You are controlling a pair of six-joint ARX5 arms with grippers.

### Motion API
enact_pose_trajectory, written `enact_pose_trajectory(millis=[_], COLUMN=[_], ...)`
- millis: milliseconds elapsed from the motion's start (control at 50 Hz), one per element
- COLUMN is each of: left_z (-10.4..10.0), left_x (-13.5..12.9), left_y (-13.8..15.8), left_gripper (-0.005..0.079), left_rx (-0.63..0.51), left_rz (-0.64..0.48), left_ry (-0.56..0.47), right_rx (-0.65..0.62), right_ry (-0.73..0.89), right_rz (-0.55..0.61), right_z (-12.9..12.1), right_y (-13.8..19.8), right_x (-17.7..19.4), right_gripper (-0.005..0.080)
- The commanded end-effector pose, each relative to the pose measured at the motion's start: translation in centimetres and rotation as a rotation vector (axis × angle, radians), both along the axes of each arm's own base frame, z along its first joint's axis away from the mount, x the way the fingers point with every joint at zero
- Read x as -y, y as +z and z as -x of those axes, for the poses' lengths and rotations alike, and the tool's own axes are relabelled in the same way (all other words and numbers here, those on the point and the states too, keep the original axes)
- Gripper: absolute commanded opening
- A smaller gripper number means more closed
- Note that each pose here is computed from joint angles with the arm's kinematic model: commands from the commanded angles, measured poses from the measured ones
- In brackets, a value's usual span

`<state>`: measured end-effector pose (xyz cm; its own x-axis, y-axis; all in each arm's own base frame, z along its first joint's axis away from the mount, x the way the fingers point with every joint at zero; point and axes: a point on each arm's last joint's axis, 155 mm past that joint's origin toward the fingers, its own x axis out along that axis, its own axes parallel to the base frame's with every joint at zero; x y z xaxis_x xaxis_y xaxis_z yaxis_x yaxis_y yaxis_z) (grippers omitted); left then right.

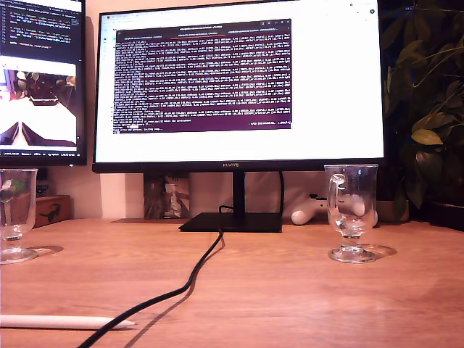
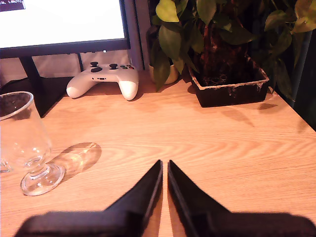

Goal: Pick the small glass cups in front of you with each of your hands, and place them behind the white pen

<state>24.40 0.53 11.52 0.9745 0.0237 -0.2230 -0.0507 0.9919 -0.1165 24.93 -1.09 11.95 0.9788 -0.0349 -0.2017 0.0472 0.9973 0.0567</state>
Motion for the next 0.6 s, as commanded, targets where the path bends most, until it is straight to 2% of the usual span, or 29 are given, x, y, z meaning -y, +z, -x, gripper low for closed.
enact_pose_trajectory(millis=[0, 480, 520, 580], left_z=[0.0, 0.0, 0.0, 0.0], left_x=[0.0, 0.0, 0.1, 0.6], left_y=[-1.5, -1.5, -1.5, -1.5], left_gripper=[-0.0019, -0.0019, -0.0019, -0.0019], left_rx=[-0.026, -0.024, -0.023, -0.023], left_rz=[0.003, 0.005, 0.01, 0.1], left_ry=[0.001, 0.001, -0.004, -0.012], right_rx=[-0.008, -0.006, -0.005, -0.004], right_ry=[0.003, 0.007, 0.02, 0.051], right_rz=[-0.003, -0.01, -0.047, -0.158], right_z=[-0.1, -0.1, -0.1, -0.1], right_y=[-0.6, -0.6, -0.6, -0.5], right_x=[-0.1, -0.2, -0.5, -1.5], right_gripper=[-0.0008, -0.0008, -0.0008, -0.0008])
